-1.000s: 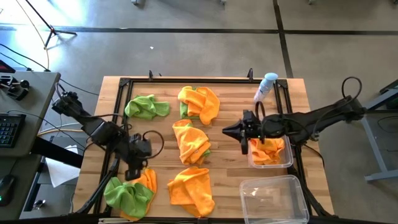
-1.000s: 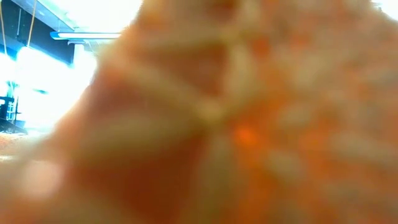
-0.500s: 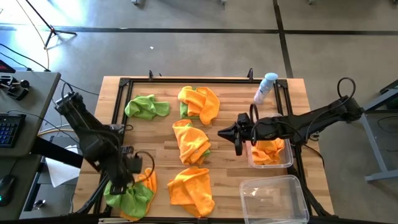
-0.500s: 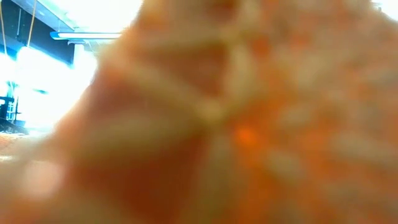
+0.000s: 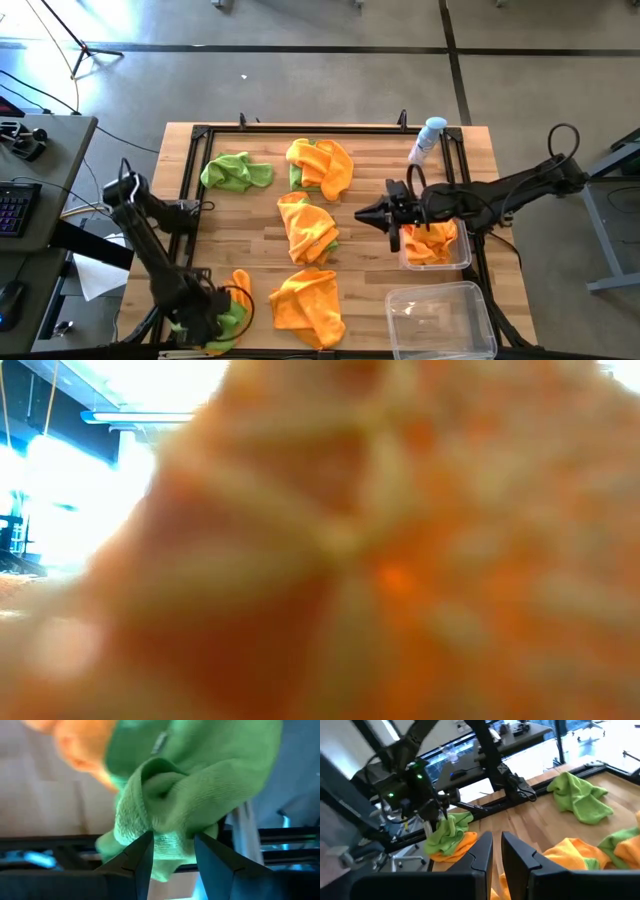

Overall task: Sort microfiber towel by color & place in baskets
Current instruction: Put the green towel into the bottom transparent bin

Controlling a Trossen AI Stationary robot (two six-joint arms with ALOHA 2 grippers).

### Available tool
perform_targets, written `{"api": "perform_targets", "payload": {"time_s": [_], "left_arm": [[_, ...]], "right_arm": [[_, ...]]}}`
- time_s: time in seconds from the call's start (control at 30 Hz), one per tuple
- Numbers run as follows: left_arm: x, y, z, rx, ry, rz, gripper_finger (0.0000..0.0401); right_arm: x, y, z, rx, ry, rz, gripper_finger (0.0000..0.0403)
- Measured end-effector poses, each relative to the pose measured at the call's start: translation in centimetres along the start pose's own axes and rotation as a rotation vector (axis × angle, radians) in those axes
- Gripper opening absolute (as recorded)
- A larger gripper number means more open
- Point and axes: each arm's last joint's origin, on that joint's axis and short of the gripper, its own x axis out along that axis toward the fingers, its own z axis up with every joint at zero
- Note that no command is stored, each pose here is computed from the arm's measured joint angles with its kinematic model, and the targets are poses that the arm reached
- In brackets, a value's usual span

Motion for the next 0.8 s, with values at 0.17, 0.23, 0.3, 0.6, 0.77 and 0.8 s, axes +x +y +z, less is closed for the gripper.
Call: {"api": "perform_targets", "payload": {"time_s": [0.17, 0.23, 0.3, 0.6, 0.77, 0.8], "left_arm": [[1.9, -0.8, 1.0, -0.05, 0.033, 0.019, 0.0108], [2.5, -0.9, 1.2, -0.071, 0.044, 0.035, 0.0077], [2.8, -0.9, 1.3, -0.102, 0.051, 0.046, 0.0031], [-1.2, -1.0, 0.4, -0.306, 0.025, 0.007, 0.0003], [-7.1, -0.3, -1.4, -0.386, -0.12, -0.031, 0.0001], [-8.3, 0.0, -1.8, -0.398, -0.171, -0.04, 0.0001]], "right_arm": [[-0.4, 0.1, 0.3, -0.047, -0.013, 0.01, 0.0035], [-0.5, 0.1, 0.4, -0.064, -0.016, 0.011, 0.0035], [-0.6, 0.1, 0.4, -0.077, -0.017, 0.012, 0.0035], [-0.6, 0.1, 0.4, -0.08, -0.018, 0.013, 0.0035], [-0.6, 0.1, 0.4, -0.067, -0.018, 0.013, 0.0035], [-0.6, 0.1, 0.4, -0.067, -0.018, 0.012, 0.0035]]}}
